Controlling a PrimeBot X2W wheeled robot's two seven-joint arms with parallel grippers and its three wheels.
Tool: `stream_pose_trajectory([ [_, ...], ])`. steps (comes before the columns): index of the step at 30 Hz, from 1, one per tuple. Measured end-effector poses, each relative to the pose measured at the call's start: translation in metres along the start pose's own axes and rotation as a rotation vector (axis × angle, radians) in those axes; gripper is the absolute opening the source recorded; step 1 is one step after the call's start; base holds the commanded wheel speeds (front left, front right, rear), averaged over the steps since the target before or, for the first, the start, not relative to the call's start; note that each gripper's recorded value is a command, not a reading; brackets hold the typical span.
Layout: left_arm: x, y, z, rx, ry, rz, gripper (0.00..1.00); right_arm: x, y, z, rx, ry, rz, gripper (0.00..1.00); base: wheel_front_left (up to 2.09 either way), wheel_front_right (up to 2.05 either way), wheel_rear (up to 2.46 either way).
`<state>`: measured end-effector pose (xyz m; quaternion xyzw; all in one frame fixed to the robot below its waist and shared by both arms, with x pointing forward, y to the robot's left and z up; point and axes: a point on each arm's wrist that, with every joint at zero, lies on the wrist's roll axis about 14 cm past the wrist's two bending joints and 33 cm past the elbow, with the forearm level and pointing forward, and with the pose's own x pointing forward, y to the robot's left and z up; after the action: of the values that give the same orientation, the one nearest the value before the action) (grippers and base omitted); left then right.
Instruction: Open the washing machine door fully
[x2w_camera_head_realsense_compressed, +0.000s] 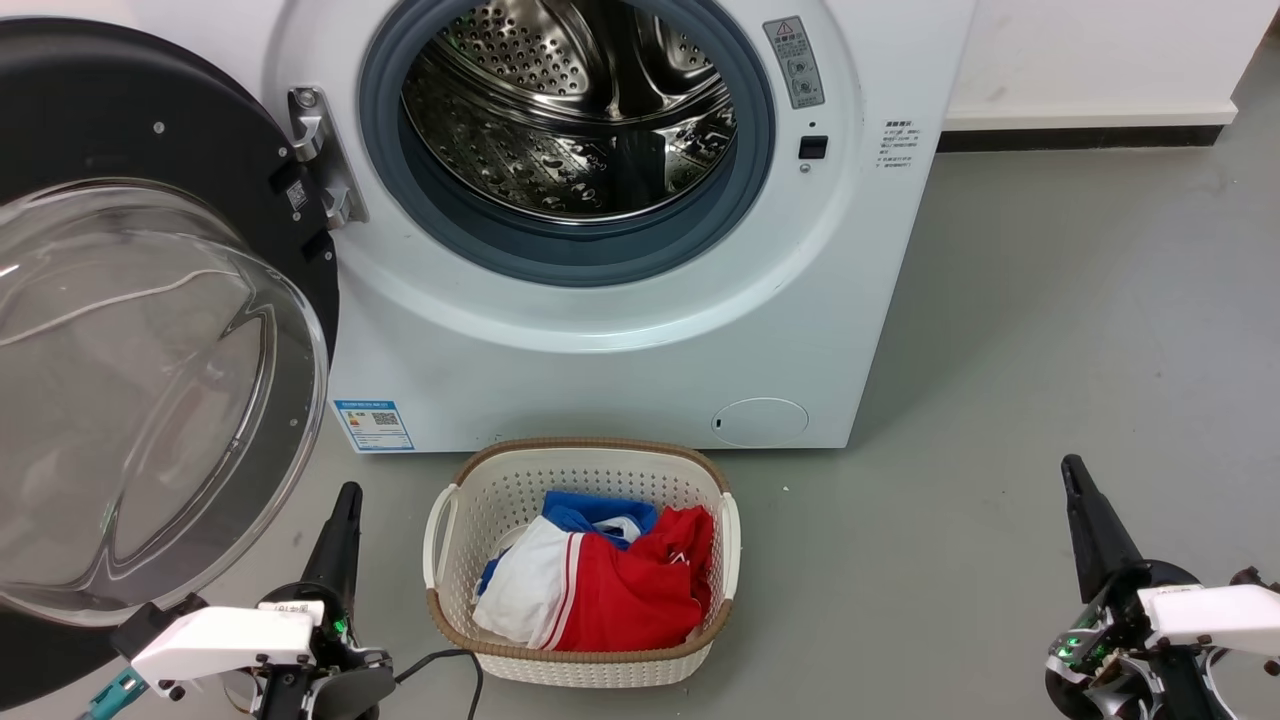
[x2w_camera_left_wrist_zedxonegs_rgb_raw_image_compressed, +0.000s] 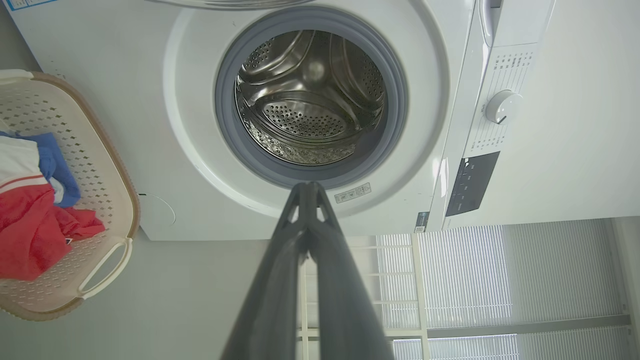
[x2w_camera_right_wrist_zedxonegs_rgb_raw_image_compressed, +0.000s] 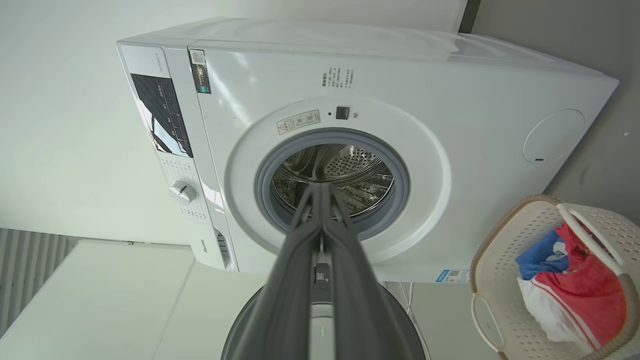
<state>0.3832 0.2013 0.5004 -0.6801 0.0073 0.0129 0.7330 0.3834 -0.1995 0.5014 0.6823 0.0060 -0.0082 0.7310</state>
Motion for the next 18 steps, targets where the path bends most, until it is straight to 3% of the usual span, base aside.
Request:
stream_pose_trajectory([
  [18, 0.0047, -0.0045, -0.0011, -0.078, 0.009, -0.020, 0.00, 0.0037, 0.0024, 0.0009, 0.072, 0.003, 0.009, 0.00, 0.00, 0.00, 0.00],
])
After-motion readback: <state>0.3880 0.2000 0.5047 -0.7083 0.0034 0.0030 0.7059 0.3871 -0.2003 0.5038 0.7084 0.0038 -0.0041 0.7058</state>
